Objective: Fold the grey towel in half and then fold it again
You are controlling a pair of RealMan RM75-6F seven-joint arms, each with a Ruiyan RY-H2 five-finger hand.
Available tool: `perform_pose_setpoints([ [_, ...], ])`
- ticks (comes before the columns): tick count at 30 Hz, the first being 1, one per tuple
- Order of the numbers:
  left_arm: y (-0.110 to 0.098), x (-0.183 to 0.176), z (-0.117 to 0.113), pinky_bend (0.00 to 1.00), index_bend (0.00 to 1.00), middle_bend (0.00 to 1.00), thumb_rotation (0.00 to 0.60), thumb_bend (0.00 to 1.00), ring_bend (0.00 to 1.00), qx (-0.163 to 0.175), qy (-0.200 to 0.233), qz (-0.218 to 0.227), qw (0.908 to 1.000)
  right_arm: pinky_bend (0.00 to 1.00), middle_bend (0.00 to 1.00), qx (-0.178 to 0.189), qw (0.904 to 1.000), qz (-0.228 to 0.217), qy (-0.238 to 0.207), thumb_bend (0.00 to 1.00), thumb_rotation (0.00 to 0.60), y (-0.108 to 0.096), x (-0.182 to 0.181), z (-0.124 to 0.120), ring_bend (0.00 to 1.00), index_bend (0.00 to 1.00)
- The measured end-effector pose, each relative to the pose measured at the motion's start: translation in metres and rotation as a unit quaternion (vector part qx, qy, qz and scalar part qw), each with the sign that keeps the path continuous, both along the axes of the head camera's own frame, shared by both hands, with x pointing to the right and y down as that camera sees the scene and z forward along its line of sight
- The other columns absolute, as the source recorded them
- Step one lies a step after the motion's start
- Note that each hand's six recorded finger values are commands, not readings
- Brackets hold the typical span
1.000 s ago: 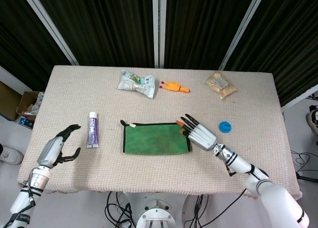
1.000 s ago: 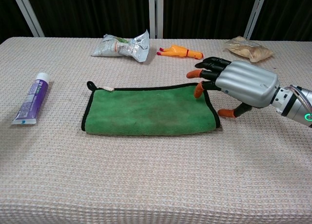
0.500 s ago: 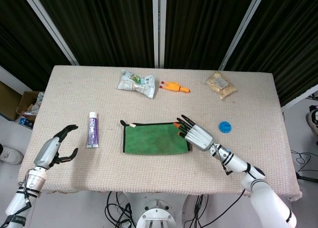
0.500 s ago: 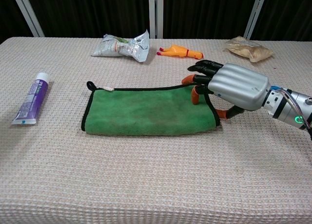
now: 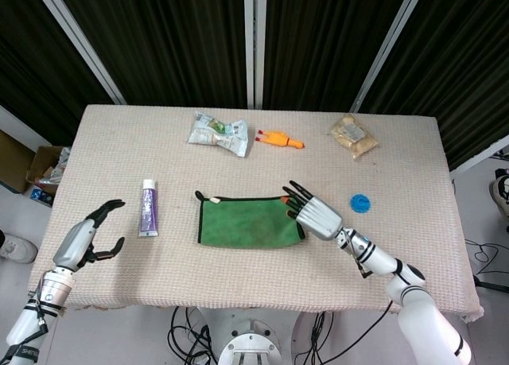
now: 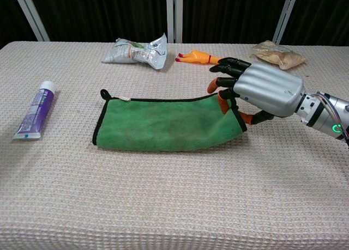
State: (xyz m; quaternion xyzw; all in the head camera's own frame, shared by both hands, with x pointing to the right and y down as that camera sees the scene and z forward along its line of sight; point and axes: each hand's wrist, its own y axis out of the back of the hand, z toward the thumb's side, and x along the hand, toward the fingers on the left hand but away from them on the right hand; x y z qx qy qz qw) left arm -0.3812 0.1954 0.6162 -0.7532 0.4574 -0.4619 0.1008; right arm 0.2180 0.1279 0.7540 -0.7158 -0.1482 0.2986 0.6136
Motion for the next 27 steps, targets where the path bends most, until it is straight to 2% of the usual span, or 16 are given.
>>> perform_pose_setpoints([
  [3,-0.001,-0.002,-0.003,0.13,0.14,0.08,0.600,0.40,0.12,0.002,-0.003,0.000,1.0000,0.00,0.28,0.016,0.9999,-0.003,-0.002,0.41,0.600,-0.004,0.009,-0.008,0.07,0.76],
  [8,-0.001,-0.005,-0.008,0.13,0.14,0.08,0.600,0.40,0.12,0.009,-0.008,0.002,0.9999,0.00,0.28,0.066,0.9977,-0.014,0.002,0.41,0.600,-0.018,0.038,-0.036,0.07,0.77],
  [13,0.000,-0.006,-0.011,0.13,0.14,0.08,0.600,0.40,0.12,0.009,-0.008,0.006,0.9999,0.00,0.29,0.107,0.9927,-0.052,0.018,0.42,0.600,-0.027,0.053,-0.056,0.07,0.78],
  [18,0.001,-0.009,-0.011,0.13,0.14,0.08,0.600,0.40,0.12,0.010,-0.004,0.001,0.9999,0.00,0.29,0.122,0.9877,-0.096,0.021,0.42,0.600,-0.030,0.027,-0.056,0.07,0.77],
  [27,0.006,-0.017,-0.011,0.13,0.14,0.08,0.600,0.40,0.12,0.013,0.002,-0.004,0.9999,0.00,0.29,0.131,0.9792,-0.155,0.007,0.42,0.600,-0.036,-0.059,-0.044,0.07,0.77],
])
